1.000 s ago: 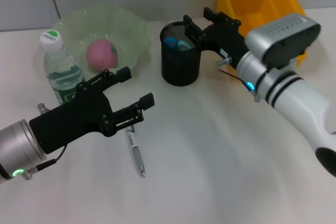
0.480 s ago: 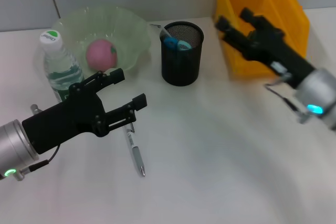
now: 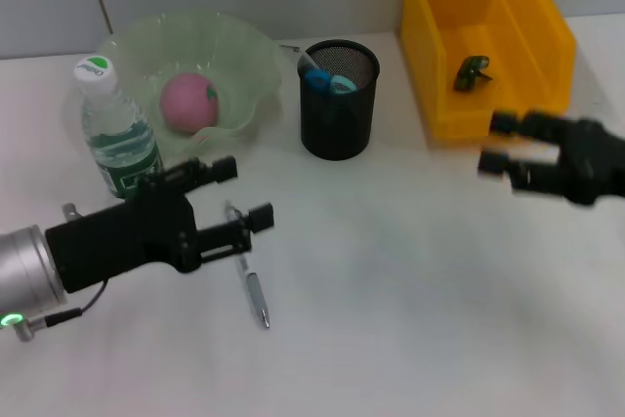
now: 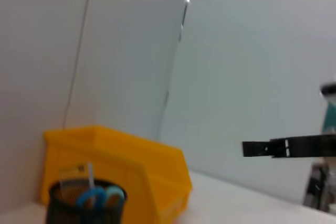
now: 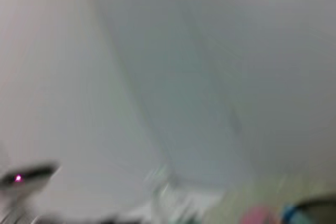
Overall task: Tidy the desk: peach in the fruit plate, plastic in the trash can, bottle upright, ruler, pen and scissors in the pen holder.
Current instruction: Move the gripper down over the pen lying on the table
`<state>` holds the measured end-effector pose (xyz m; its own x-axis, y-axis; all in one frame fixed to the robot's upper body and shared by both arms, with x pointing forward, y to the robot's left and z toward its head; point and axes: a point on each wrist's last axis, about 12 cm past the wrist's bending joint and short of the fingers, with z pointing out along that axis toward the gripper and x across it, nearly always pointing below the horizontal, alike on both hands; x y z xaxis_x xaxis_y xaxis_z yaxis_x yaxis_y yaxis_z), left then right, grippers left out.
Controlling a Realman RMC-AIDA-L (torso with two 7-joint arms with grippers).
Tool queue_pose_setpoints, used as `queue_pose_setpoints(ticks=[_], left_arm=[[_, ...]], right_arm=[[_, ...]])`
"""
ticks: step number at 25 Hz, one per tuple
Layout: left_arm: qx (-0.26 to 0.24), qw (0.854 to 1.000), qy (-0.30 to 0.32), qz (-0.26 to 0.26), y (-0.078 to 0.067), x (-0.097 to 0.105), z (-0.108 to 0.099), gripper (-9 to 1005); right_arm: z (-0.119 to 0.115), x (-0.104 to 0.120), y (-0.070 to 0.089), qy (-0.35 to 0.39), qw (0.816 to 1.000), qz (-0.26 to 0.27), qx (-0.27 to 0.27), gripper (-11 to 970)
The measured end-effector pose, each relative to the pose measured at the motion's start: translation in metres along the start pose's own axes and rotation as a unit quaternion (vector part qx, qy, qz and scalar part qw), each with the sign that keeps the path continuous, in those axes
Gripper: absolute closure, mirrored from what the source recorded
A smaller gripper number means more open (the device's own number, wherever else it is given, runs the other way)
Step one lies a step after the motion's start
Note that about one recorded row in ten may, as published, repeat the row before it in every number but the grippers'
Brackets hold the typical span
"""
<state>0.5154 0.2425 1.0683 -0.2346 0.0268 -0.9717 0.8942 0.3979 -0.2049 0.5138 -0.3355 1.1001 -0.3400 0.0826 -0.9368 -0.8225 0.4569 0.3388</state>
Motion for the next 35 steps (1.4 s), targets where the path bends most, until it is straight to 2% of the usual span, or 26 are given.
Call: queue_pose_setpoints(ticks=[2, 4, 10, 14, 16, 24, 30, 33, 34, 35], left_arm=[[0.000, 1.000, 0.000, 0.000, 0.000, 0.000, 0.000, 181], [0.018, 0.999, 0.032, -0.011, 0.002, -0.001, 0.005, 181], [0.031, 0.998, 0.051, -0.022, 0.003, -0.002, 0.006, 182], [0.037, 0.997, 0.055, -0.031, 0.003, -0.003, 0.004, 182], [0.049, 0.996, 0.055, -0.052, 0.003, -0.009, -0.001, 182], [0.058, 0.995, 0.058, -0.061, 0.001, -0.015, -0.005, 182], [0.058, 0.992, 0.088, -0.075, -0.001, -0.009, -0.002, 182], [0.066, 0.989, 0.112, -0.075, -0.001, -0.015, 0.000, 182], [0.069, 0.984, 0.142, -0.076, -0.002, -0.028, 0.002, 182], [0.069, 0.983, 0.152, -0.078, -0.002, -0.030, 0.003, 182]], right_arm=[[-0.004, -0.003, 0.002, 0.042, 0.999, -0.003, -0.021, 155], [-0.005, -0.005, 0.003, 0.073, 0.997, -0.008, -0.031, 155], [-0.002, -0.006, 0.004, 0.133, 0.990, -0.009, -0.047, 156], [0.000, -0.007, 0.004, 0.150, 0.987, -0.013, -0.050, 156], [0.000, -0.008, 0.003, 0.152, 0.987, -0.014, -0.048, 156], [0.001, -0.009, 0.004, 0.162, 0.985, -0.017, -0.054, 156], [0.004, -0.006, 0.004, 0.195, 0.979, -0.014, -0.061, 156], [0.005, -0.006, 0.003, 0.207, 0.977, -0.012, -0.058, 155], [0.005, -0.006, 0.003, 0.207, 0.977, -0.012, -0.058, 155], [0.005, -0.007, 0.002, 0.207, 0.977, -0.012, -0.056, 155]])
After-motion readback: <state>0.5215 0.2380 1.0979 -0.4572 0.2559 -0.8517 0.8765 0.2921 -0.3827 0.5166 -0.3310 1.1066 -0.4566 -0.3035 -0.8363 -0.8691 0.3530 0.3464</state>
